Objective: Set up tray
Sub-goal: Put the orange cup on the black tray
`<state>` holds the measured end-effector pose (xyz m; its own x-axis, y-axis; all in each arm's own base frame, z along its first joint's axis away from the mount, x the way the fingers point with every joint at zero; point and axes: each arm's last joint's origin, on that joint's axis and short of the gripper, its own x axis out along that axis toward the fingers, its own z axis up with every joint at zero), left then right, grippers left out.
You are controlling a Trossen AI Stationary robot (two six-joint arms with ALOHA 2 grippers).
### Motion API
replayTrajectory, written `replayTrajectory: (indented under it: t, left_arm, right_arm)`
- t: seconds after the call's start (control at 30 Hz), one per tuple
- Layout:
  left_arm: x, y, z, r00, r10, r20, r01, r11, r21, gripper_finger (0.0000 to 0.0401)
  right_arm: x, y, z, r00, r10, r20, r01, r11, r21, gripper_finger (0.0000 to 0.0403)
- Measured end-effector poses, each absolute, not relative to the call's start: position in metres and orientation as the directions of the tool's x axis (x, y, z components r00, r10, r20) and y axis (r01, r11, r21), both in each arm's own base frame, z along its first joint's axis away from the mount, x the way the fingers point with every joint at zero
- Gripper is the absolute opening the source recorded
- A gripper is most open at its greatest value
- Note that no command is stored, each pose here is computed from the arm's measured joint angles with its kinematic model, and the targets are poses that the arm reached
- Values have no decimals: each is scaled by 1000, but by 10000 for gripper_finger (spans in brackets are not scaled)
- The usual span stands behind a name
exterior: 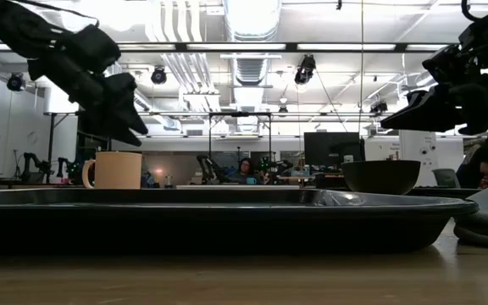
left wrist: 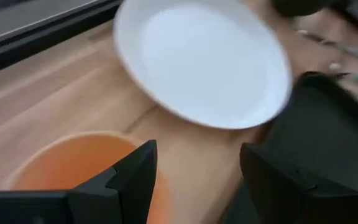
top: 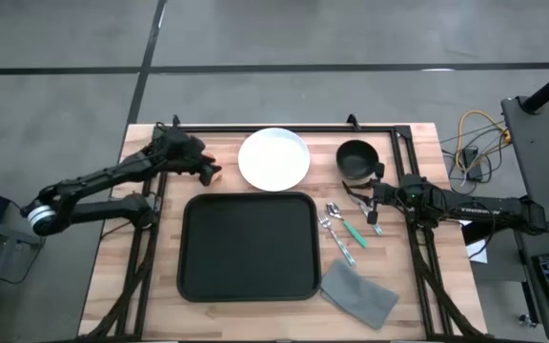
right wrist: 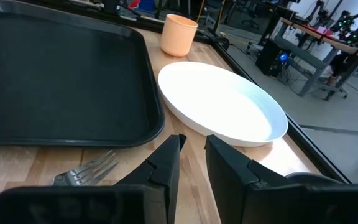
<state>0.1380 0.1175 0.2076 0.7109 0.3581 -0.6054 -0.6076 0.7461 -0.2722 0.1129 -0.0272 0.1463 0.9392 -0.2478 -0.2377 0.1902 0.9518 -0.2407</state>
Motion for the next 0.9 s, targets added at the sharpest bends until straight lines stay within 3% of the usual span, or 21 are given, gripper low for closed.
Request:
replayTrajectory:
  t: [0.13,0.57,0.9]
  left_arm:
    - [137,119,210,665,411,-624,-658,718,-229,209]
    - [140,112,205,626,394,-673,-665,720,-198,209]
    - [156,114,204,484,446,-753,-719,693,-51,183]
  right_arm:
    - [113,-27,147,939,-248,-237,191,952,-241,68]
    - [113,-27,147,939,-249,-236,191,952,-241,68]
    - [113,-27,147,939,-249,-236,191,951,-242,68]
